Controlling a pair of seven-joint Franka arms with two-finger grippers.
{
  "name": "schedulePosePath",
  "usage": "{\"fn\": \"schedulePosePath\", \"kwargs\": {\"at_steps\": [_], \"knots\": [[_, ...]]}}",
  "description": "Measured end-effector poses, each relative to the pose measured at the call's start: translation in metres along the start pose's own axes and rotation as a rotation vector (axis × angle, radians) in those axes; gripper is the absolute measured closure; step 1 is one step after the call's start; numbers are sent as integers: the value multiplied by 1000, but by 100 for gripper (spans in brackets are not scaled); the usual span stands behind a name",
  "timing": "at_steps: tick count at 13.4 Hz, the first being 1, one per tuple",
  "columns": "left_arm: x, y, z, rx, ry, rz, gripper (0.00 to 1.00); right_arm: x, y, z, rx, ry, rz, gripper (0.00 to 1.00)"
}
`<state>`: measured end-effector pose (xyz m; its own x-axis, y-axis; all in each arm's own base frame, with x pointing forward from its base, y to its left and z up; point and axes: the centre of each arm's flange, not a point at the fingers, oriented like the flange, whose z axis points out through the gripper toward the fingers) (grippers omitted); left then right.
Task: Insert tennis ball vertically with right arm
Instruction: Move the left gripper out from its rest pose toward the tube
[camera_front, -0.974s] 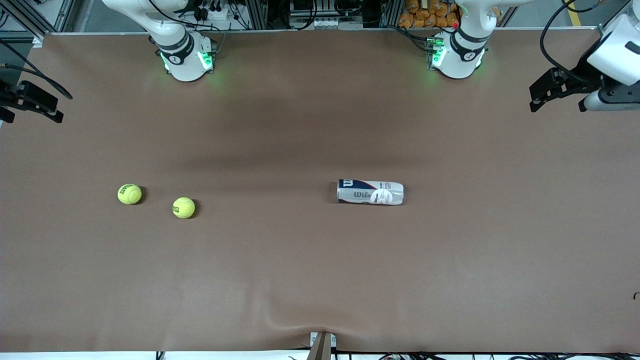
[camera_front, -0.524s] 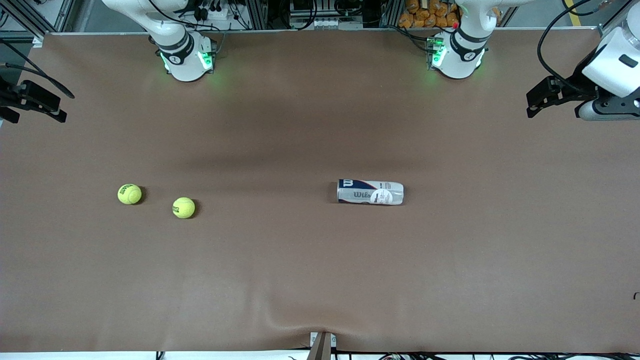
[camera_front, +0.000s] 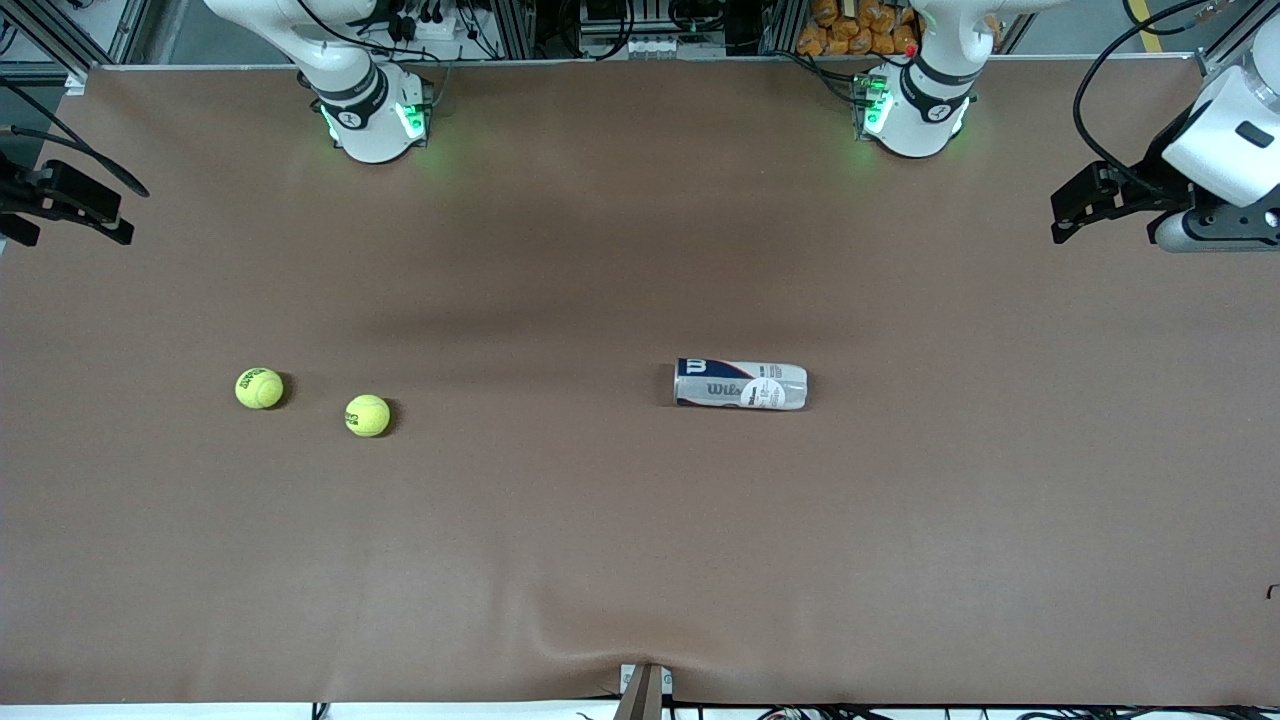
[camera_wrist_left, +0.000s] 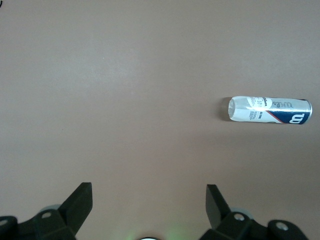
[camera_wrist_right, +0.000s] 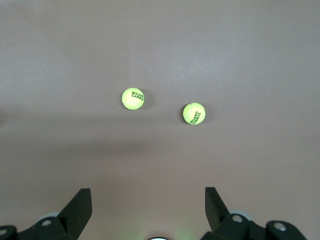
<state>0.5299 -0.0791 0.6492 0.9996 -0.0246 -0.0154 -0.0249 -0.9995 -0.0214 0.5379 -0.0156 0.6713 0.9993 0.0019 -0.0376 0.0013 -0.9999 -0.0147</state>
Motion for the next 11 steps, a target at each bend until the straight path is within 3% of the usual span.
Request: {"fn": "schedulePosePath", "kwargs": {"at_steps": [11], "knots": [[3,5,7,-1,-17,1,0,0,0,1,1,-6,1,0]]}}
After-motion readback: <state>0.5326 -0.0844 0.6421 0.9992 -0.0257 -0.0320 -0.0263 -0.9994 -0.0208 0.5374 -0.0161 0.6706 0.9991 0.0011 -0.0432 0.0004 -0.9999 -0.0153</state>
